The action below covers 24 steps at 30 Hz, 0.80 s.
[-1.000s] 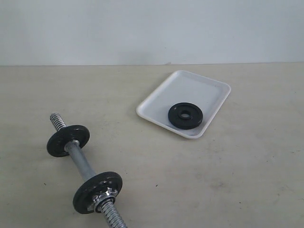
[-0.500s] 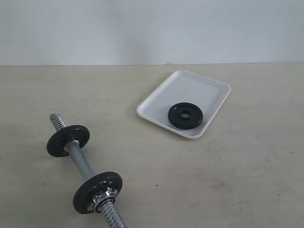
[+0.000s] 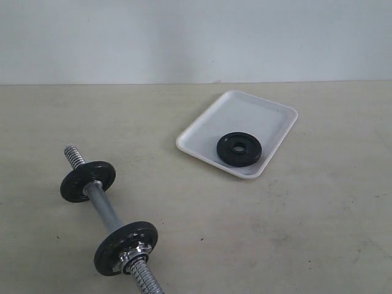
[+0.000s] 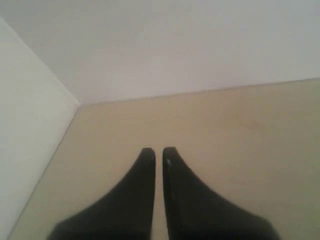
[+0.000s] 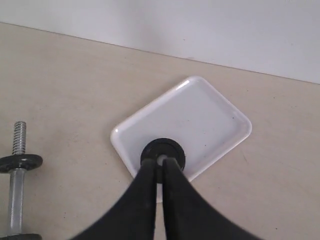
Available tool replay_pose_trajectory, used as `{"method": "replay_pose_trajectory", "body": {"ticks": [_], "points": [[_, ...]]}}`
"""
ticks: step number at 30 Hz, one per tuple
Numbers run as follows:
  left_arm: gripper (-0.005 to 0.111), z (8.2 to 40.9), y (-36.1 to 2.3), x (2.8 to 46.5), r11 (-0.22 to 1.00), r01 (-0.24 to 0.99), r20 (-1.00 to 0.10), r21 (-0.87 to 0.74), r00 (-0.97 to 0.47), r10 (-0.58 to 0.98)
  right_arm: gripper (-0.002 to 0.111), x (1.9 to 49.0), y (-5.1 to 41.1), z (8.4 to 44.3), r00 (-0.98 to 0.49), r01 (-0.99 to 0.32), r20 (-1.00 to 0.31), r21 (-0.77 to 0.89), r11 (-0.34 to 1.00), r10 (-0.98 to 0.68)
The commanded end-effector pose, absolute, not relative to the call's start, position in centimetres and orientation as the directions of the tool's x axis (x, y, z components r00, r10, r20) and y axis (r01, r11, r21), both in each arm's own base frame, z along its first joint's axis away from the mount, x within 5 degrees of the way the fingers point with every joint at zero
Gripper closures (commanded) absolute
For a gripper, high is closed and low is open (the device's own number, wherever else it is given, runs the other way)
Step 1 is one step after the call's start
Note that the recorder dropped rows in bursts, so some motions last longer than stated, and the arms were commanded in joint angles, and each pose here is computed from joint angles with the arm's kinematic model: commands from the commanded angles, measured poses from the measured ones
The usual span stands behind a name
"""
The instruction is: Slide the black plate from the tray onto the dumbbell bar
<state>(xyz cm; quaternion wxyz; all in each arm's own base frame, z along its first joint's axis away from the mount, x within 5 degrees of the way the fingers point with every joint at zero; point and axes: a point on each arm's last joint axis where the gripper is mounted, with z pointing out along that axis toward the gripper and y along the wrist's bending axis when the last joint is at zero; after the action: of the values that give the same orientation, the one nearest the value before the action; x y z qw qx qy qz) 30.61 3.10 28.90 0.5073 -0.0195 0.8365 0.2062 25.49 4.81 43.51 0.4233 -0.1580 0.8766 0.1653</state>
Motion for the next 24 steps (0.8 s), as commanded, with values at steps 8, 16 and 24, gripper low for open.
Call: {"method": "replay_pose_trajectory", "body": {"ticks": [8,16,24], "points": [[0.102,31.2,2.7,25.6,0.926,-0.378,-0.846,-0.021,-0.487,-0.218,0.107,25.2,5.4,44.4,-0.557,-0.442,-0.826,0.201,0.874,-0.091],[0.102,34.3,2.7,22.4,0.941,-0.337,-0.89,0.013,-0.433,-0.143,0.107,25.0,6.4,44.3,-0.566,-0.467,-0.822,0.251,0.848,-0.068],[0.102,35.5,2.9,19.9,0.92,-0.391,-0.888,-0.041,-0.407,-0.212,0.107,25.6,6.9,42.3,-0.554,-0.475,-0.825,0.204,0.856,-0.11]]}}
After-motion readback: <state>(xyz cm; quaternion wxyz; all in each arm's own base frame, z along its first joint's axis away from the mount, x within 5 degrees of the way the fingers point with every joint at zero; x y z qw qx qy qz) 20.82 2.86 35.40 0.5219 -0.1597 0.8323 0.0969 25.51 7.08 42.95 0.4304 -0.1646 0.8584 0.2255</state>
